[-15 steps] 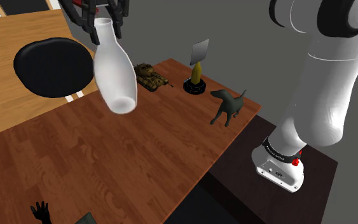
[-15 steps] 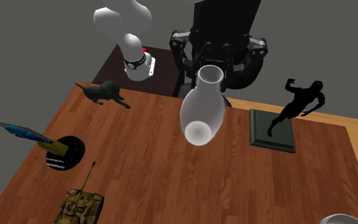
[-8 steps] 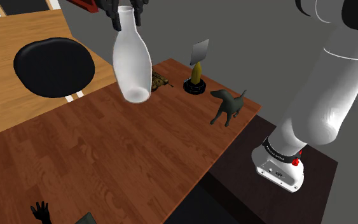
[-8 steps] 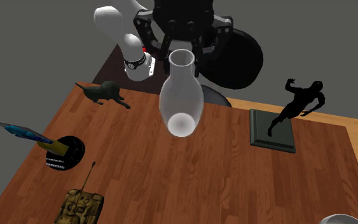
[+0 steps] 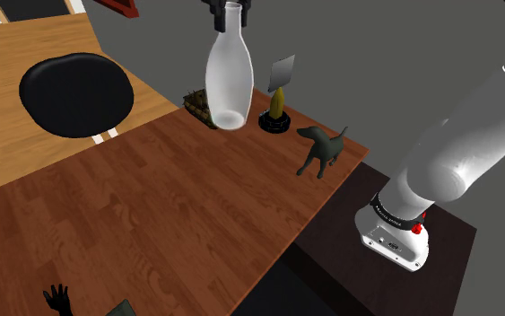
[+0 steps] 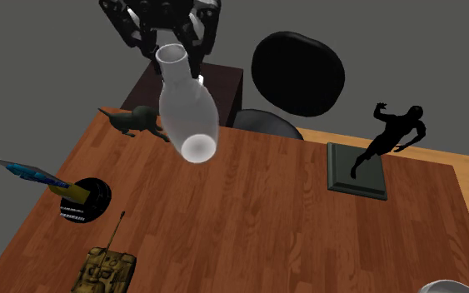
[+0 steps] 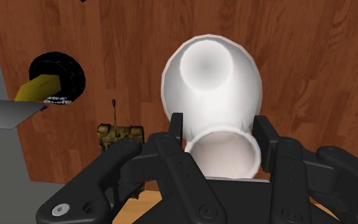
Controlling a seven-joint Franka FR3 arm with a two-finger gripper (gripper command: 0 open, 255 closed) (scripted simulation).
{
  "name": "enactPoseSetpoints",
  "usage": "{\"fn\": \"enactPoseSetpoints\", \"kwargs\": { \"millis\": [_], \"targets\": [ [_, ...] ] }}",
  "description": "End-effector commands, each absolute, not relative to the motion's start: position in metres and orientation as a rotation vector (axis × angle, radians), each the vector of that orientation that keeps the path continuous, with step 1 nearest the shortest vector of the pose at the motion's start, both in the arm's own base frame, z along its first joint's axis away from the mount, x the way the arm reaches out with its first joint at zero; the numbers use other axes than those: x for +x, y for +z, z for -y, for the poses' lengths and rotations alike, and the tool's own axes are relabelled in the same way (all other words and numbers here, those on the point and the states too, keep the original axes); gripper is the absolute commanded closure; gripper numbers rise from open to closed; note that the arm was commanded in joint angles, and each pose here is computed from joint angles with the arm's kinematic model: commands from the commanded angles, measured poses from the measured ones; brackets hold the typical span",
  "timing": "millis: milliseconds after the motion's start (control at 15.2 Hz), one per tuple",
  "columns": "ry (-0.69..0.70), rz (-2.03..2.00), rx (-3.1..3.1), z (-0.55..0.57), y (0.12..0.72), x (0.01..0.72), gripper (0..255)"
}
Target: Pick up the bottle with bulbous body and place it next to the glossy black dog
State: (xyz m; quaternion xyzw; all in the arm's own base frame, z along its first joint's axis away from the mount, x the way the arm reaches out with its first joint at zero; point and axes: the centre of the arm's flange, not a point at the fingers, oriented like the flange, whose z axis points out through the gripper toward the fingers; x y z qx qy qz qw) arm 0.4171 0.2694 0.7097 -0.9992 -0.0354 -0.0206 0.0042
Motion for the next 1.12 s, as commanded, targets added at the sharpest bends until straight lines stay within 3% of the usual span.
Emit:
{"fn": "enactPoseSetpoints", "kwargs": {
  "millis": [0,1056],
  "targets": [
    [-0.064,0.114,-3.129,-0.241,0.713,0.412,255],
    [-0.064,0.114,-3.129,-0.033,0.732,0.377,255]
  ]
}}
